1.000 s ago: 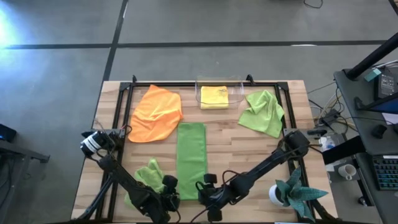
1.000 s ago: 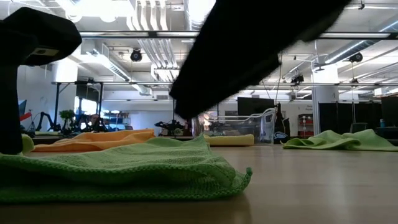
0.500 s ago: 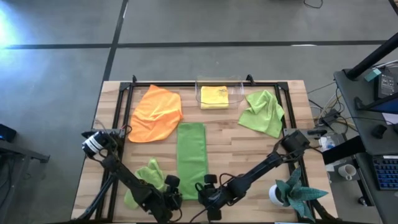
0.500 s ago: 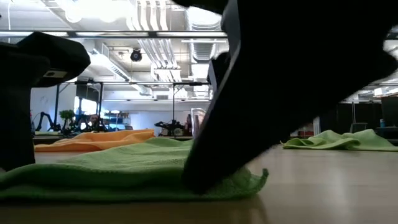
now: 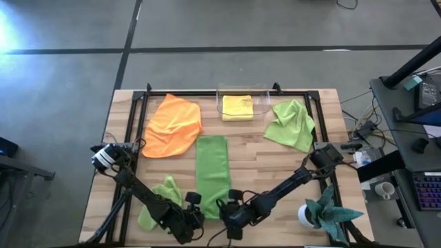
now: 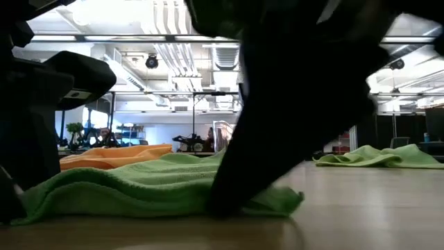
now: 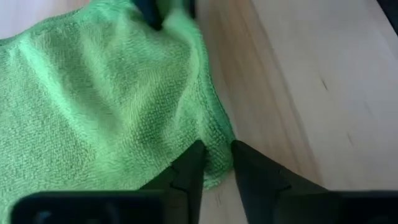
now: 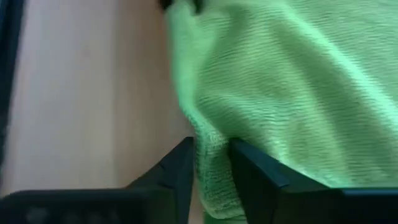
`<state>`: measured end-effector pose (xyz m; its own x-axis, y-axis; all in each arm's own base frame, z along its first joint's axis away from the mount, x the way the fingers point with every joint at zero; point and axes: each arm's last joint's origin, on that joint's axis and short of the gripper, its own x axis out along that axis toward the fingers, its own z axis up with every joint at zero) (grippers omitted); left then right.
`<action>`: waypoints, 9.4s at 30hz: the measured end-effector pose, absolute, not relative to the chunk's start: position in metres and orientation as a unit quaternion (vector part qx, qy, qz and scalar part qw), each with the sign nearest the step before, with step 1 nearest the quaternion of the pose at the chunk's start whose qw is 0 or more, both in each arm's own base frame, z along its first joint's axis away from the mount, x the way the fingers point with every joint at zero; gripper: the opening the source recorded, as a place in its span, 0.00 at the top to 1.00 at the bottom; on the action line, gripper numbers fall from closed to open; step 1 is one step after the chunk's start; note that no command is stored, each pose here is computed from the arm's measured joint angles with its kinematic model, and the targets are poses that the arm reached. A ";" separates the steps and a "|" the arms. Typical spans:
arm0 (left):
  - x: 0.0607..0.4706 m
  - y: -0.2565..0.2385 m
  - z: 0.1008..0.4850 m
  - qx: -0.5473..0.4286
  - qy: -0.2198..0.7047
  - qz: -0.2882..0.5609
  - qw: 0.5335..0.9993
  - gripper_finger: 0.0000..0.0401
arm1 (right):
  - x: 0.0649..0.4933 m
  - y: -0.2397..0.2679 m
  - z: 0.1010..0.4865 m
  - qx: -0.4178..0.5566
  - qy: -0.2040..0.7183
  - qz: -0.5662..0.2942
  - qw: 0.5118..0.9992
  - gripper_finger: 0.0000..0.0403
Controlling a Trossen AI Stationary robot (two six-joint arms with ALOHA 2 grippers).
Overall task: Fold microfiber towels
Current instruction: Fold the green microfiber cloth, then put the green microfiber cloth into the transparent bin
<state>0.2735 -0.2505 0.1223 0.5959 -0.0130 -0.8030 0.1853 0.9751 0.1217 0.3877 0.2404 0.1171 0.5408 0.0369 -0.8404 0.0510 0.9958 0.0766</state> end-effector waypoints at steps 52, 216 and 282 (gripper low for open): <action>0.256 -0.172 0.221 0.155 0.454 0.002 0.877 1.00 | 0.424 0.188 0.225 0.129 0.512 -0.087 0.845 0.98; 0.287 -0.148 0.144 0.153 0.537 -0.016 0.830 0.44 | 0.402 0.169 0.154 -0.018 0.506 -0.004 0.863 0.52; 0.272 -0.117 0.294 0.056 0.295 -0.043 0.953 0.99 | 0.350 0.145 0.295 0.137 0.385 -0.077 0.910 0.97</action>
<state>0.2723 -0.1167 0.2942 0.8229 -0.0483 -0.5662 0.1140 0.9901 0.0813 0.3500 0.1446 0.2947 0.6923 -0.0349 -0.7207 0.2463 0.9503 0.1905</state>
